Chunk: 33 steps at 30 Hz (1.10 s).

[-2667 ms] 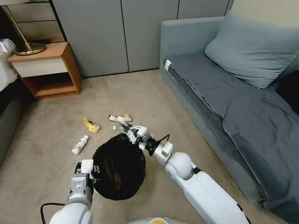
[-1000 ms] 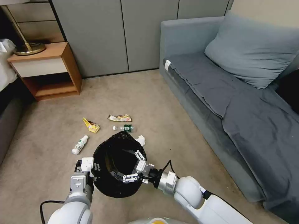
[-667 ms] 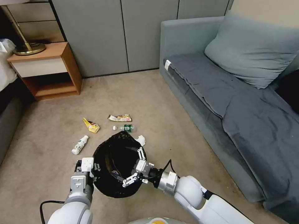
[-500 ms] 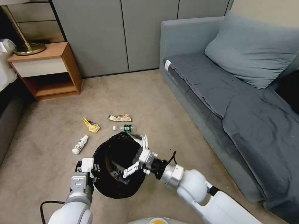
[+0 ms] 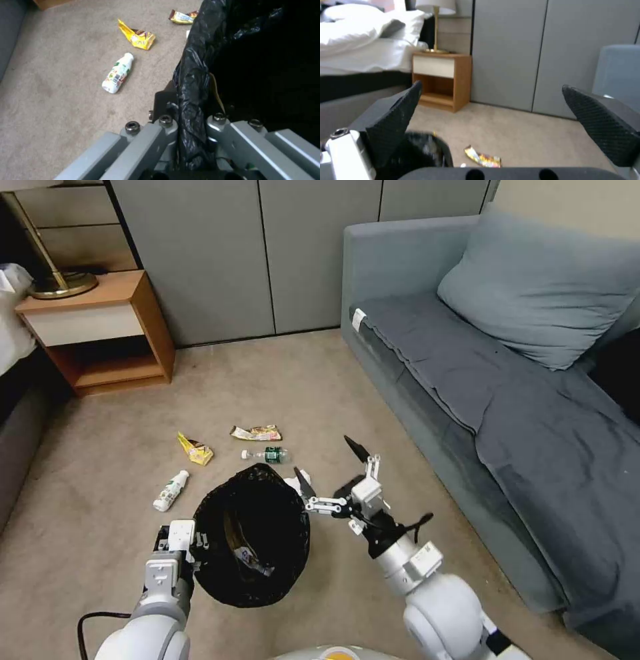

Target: Pick up the trash bin, then pick up the garbage from the floor and place it into the trash bin.

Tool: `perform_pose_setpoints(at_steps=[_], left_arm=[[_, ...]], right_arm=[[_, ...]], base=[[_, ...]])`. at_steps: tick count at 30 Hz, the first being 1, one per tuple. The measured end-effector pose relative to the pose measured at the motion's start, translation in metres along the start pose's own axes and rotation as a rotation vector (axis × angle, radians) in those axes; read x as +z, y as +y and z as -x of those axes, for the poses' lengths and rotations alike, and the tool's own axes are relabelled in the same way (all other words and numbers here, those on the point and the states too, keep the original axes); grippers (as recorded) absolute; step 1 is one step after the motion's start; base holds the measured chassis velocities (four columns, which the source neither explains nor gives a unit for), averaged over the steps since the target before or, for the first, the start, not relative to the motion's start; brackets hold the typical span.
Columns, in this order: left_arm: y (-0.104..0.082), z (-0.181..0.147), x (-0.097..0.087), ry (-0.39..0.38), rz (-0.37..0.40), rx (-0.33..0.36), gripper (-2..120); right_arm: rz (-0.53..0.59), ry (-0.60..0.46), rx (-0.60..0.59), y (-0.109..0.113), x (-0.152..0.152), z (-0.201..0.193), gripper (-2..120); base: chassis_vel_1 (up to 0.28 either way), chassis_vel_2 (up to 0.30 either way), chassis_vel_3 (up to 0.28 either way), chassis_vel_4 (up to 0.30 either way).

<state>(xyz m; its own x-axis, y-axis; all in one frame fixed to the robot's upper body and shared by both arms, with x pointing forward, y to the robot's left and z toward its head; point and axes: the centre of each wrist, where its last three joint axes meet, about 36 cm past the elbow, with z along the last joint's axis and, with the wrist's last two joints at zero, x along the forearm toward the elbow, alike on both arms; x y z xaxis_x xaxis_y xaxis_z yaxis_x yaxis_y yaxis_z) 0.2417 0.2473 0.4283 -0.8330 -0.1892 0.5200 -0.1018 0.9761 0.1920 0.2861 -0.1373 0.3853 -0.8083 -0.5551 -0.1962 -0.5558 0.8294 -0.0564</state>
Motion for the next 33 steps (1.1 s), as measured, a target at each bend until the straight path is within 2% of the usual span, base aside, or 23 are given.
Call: perform_pose_setpoints(at_steps=[10,23,33], left_arm=[[0.002,-0.003,-0.002,0.0,-0.01,-0.009,3],[0.005,-0.001,-0.005,0.0,-0.011,-0.018,3],[0.006,-0.001,-0.005,0.0,-0.01,-0.02,3]], right_arm=[[0.004,0.032,0.003,0.002,0.019,-0.006,100],[-0.003,0.024,0.031,-0.006,0.02,-0.006,100],[-0.008,0.014,0.041,-0.011,0.018,-0.005,100]], base=[[0.0,0.0,0.0,0.0],[0.044,0.049,0.046,0.048],[0.111,0.107,0.102,0.101]])
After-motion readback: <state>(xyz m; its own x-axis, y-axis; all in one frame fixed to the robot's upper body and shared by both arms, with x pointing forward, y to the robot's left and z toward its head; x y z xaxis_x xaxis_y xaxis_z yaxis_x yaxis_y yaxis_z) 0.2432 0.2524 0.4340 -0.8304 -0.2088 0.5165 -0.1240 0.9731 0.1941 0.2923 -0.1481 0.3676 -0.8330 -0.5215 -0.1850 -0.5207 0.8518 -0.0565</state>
